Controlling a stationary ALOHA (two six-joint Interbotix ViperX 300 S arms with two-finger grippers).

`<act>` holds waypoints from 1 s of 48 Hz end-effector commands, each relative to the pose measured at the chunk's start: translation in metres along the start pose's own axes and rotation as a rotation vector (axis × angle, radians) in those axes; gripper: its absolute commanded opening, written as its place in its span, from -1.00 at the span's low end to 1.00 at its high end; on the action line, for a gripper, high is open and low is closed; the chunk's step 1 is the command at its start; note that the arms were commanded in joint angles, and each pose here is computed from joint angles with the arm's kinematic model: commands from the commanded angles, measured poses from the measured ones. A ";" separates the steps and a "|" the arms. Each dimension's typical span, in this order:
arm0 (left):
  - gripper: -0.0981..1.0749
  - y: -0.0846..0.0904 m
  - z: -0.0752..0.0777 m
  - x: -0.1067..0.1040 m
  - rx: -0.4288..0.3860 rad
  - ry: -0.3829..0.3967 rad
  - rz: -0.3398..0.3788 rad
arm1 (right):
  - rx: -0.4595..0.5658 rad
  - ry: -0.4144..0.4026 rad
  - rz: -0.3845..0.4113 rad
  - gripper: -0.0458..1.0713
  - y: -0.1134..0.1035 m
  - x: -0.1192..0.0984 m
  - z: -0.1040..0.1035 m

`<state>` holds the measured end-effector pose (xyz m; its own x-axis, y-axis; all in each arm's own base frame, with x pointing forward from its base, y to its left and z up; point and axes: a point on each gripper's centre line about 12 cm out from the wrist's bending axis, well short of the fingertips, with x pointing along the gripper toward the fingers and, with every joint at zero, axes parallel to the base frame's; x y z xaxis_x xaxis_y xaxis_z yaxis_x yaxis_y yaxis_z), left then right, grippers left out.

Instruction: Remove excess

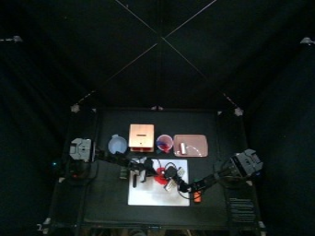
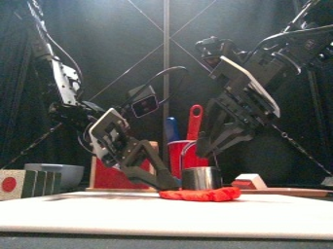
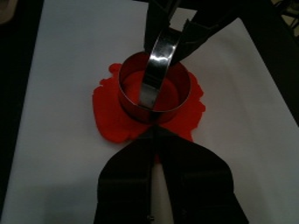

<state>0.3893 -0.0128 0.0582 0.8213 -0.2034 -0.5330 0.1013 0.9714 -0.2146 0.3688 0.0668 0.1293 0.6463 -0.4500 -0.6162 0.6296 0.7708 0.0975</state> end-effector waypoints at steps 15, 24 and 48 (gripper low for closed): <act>0.04 0.001 0.002 0.001 0.000 0.003 0.007 | 0.036 -0.070 0.013 0.08 0.003 -0.014 0.024; 0.04 0.001 0.003 0.001 0.000 0.008 0.011 | 0.036 -0.094 -0.009 0.08 0.000 -0.016 0.027; 0.04 0.001 0.003 0.000 0.003 0.012 0.015 | 0.061 -0.176 -0.100 0.08 -0.013 -0.024 0.041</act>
<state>0.3905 -0.0120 0.0575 0.8142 -0.1931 -0.5476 0.0895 0.9736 -0.2102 0.3623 0.0513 0.1540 0.6238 -0.5858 -0.5174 0.7057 0.7067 0.0507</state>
